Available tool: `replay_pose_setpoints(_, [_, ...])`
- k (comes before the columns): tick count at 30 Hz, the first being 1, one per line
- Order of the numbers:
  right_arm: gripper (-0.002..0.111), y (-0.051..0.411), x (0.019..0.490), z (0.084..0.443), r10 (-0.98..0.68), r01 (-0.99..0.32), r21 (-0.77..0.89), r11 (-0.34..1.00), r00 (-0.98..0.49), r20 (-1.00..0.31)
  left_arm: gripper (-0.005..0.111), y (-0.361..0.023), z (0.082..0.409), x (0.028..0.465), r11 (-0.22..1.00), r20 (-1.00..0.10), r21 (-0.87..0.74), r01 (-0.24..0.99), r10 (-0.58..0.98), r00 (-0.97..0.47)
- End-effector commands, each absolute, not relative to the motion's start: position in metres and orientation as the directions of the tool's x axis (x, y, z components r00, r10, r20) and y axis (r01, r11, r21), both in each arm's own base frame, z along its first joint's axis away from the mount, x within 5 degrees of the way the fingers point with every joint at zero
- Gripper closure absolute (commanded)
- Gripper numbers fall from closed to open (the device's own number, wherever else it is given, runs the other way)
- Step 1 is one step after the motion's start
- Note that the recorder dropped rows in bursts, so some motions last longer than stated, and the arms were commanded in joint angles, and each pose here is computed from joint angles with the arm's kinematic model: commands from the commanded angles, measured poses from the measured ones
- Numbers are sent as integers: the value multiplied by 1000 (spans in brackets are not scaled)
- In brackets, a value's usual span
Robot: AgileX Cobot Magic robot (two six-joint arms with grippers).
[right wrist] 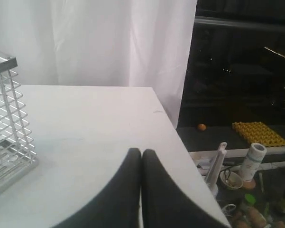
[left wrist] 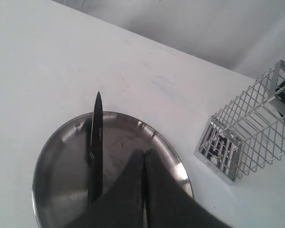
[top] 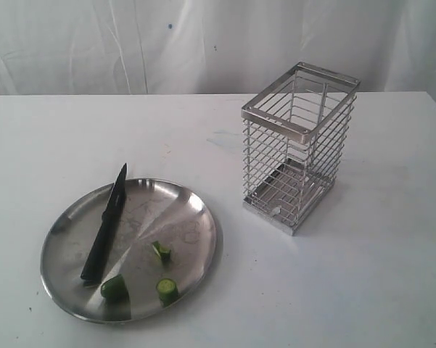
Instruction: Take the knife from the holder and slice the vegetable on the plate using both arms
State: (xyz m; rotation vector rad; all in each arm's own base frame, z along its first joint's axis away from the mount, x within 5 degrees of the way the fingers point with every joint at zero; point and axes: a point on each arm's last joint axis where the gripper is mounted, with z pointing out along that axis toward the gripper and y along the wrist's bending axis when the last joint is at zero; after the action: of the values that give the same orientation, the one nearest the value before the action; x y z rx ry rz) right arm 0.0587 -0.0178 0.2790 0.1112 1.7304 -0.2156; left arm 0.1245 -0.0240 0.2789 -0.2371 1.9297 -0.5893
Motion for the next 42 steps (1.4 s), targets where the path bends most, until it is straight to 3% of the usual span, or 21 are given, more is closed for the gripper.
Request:
replay_pose_setpoints(1, [108,-9,60,250,101,124,86,989,-126,-987,107,-25,279,124,843,-788,-529,99,-445,-425])
replay_pose_setpoints(3, [108,-4,58,234,195,71,193,979,-23,-980,107,-25,279,124,843,-788,-529,99,-445,-425])
replay_pose_setpoints(6, [108,-4,55,223,15,67,28,997,195,-981,107,-25,279,124,843,-788,-529,99,-445,-425])
replay_pose_setpoints(10, [108,-6,56,209,-1,102,4,995,42,-999,107,-26,280,123,842,-789,-529,106,-443,-426])
replay_pose_setpoints(14, [108,-7,53,180,167,154,130,979,-260,-951,107,-25,280,123,843,-791,-528,104,-444,-422])
replay_pose_setpoints(26, [108,-6,53,180,215,163,178,971,-254,-943,107,-27,281,121,841,-796,-527,121,-438,-419])
replay_pose_setpoints(28, [108,-6,53,180,215,163,178,971,-254,-943,107,-27,283,112,886,-858,-436,159,-355,-371])
replay_pose_setpoints(30, [108,-6,53,180,215,163,178,971,-254,-943,107,-10,274,105,991,-946,37,132,77,-315])
replay_pose_setpoints(31, [108,-6,53,180,215,163,178,971,-254,-943,107,-6,266,101,982,-929,143,122,176,-325])
replay_pose_setpoints(32, [108,-6,53,180,215,163,178,971,-254,-943,107,-6,257,97,994,-940,69,90,95,-328])
replay_pose_setpoints(33, [108,-6,53,180,215,163,178,971,-254,-943,107,-6,230,89,987,-930,-159,13,-145,-336])
replay_pose_setpoints(34, [108,-6,53,180,215,163,178,971,-254,-943,107,-5,218,84,981,-925,-193,-12,-185,-333])
replay_pose_setpoints(36, [108,-6,53,180,215,163,178,971,-254,-943,107,-2,178,71,979,-929,-197,-49,-203,-309])
replay_pose_setpoints(37, [108,-6,53,180,215,163,178,971,-254,-943,107,-2,178,68,977,-939,-210,-46,-214,-270])
replay_pose_setpoints(39, [108,-6,53,180,215,163,178,971,-254,-943,107,-3,161,53,990,-893,-137,-41,-141,-427])
replay_pose_setpoints(40, [108,-6,52,180,215,162,178,971,-253,-943,107,-2,160,49,1000,-904,-13,7,-9,-427])
replay_pose_setpoints(42, [108,-6,52,180,215,162,178,971,-253,-943,107,-2,161,49,1000,-909,5,14,10,-417])
